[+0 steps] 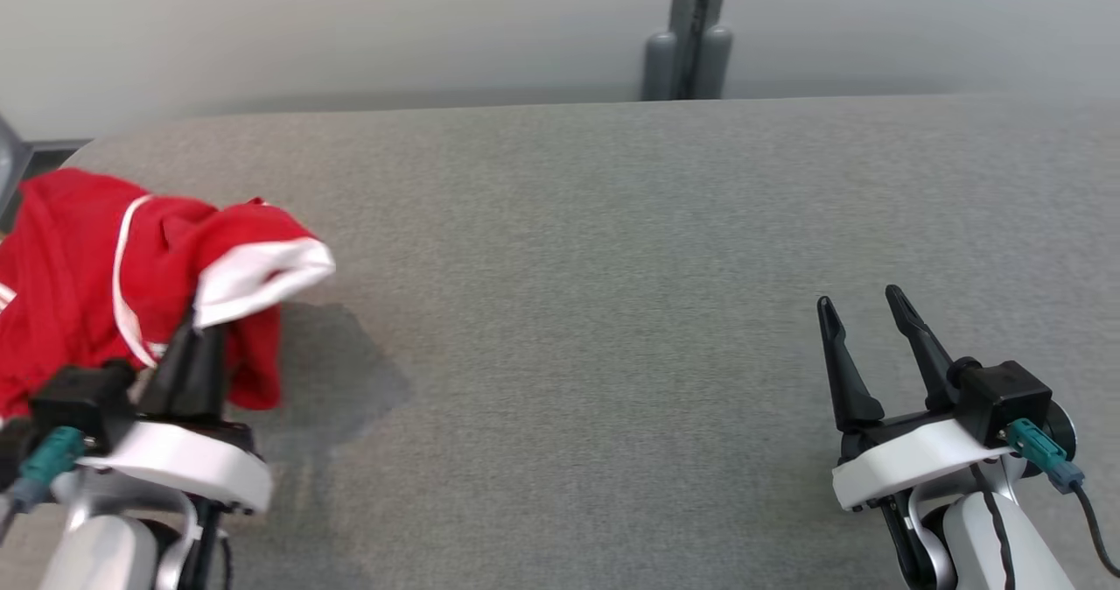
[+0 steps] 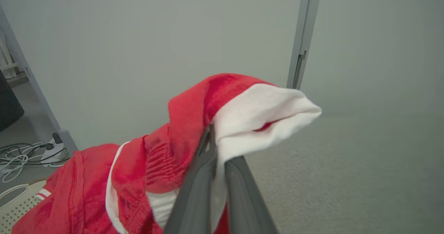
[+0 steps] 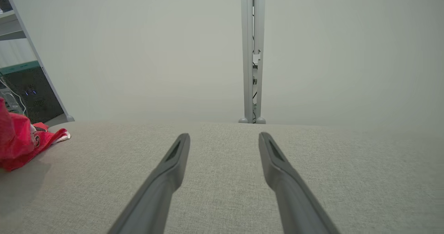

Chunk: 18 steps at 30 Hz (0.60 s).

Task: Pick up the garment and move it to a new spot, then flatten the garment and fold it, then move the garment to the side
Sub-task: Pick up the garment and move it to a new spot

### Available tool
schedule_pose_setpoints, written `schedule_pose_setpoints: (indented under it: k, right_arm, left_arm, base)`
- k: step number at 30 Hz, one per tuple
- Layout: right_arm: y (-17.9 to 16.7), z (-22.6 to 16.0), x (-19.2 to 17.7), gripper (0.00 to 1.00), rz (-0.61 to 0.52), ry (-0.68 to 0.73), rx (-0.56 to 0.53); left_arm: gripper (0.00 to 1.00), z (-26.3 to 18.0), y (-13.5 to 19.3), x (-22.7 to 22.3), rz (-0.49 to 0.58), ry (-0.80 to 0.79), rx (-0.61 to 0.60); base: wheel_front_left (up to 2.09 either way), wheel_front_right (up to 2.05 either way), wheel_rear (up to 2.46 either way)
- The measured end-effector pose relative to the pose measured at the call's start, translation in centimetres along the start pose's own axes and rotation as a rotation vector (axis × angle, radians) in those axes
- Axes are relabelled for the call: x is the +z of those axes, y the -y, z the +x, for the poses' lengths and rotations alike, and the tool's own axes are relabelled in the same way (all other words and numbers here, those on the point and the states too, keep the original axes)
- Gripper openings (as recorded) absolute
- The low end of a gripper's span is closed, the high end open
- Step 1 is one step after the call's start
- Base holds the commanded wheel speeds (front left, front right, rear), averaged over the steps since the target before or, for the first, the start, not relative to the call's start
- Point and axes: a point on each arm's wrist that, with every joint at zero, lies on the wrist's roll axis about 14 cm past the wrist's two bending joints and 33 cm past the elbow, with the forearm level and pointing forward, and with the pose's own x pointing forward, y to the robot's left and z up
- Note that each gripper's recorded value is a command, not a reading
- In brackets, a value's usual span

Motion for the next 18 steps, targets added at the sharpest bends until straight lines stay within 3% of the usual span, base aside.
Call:
schedule_pose_setpoints:
  k: [18]
  right_arm:
    - [7.1,-2.4,1.0,1.00,0.000,0.023,-0.205]
  left_arm:
    - [0.00,4.9,21.8,-0.1,-0.093,-0.007,-0.601]
  base:
    - [0.00,0.00,0.00]
